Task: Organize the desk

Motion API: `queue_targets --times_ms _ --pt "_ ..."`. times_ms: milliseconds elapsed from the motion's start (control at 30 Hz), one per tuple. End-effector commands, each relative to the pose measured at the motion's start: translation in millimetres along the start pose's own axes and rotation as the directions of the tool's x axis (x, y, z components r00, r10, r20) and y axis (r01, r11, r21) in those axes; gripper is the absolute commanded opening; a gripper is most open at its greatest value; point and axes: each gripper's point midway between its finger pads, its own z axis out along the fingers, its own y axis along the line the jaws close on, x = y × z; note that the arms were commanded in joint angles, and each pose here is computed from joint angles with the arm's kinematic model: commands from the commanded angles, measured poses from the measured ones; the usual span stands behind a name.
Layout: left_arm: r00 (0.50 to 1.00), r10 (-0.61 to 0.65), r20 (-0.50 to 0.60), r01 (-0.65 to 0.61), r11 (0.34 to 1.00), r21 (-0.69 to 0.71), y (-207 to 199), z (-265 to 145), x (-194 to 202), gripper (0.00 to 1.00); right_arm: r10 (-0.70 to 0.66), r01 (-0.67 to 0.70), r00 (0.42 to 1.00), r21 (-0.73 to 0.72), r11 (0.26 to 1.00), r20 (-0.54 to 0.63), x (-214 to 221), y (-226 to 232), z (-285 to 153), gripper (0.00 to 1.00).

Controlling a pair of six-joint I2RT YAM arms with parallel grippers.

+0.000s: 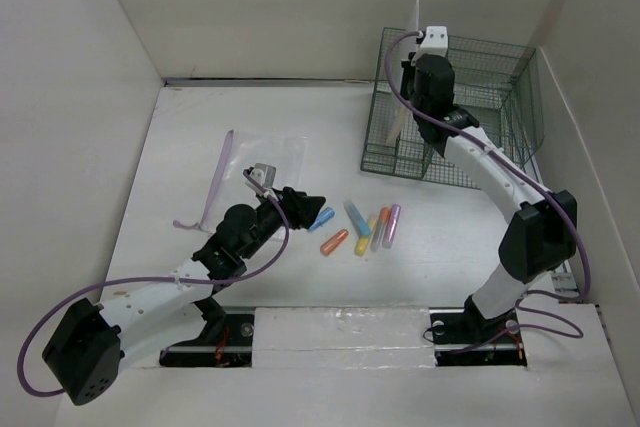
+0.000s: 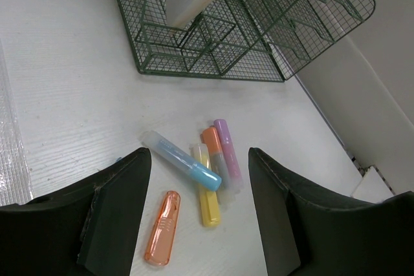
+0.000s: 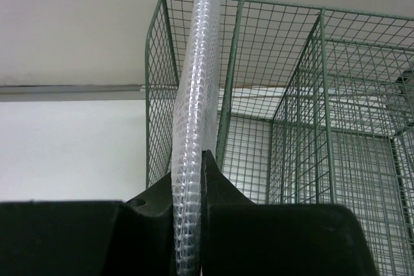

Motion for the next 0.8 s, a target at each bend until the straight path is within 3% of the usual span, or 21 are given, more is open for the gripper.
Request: queue_targets --times_ms 0,200,300,400,433,533,767 --pt "0.999 -0.007 0.052 0.005 0.999 0.047 -11.5 -1.0 -12.7 0.57 0.033 -0.033 0.997 -0.01 0.999 0.069 -30.3 -3.9 -12.6 0.0" --pt "0.999 -0.007 0.051 0.005 0.999 0.046 -11.2 -0.6 -12.2 0.57 0.028 -0.025 0.998 -0.057 0.998 0.051 -30.6 1.2 3.4 0.0" --pt "0.998 -0.008 0.059 0.005 0.999 0.039 -10.1 -1.6 -14.1 0.57 0.012 -0.013 1.0 -0.064 0.998 -0.012 -16.2 -0.7 18.4 0.01" --pt "0.998 -0.003 0.065 0.001 1.0 0.031 -8.8 -1.9 -15.6 0.57 0.023 -0.025 0.999 -0.043 0.999 -0.03 -9.0 -2.4 22.3 0.17" --pt "0.998 -0.003 0.064 0.001 1.0 0.023 -7.1 -1.9 -14.9 0.57 0.034 -0.035 0.999 -0.041 0.999 -0.032 -5.8 -2.5 22.3 0.33" --pt "0.998 -0.002 0.07 0.0 1.0 0.016 -6.6 -1.9 -17.2 0.57 0.05 -0.05 0.999 -0.02 0.999 -0.02 -7.2 -7.4 18.1 0.55" --pt "0.997 0.001 0.079 0.0 1.0 -0.015 -1.6 -1.5 -19.5 0.58 0.076 -0.077 0.996 0.026 0.997 0.057 -41.5 -23.0 -11.6 0.85"
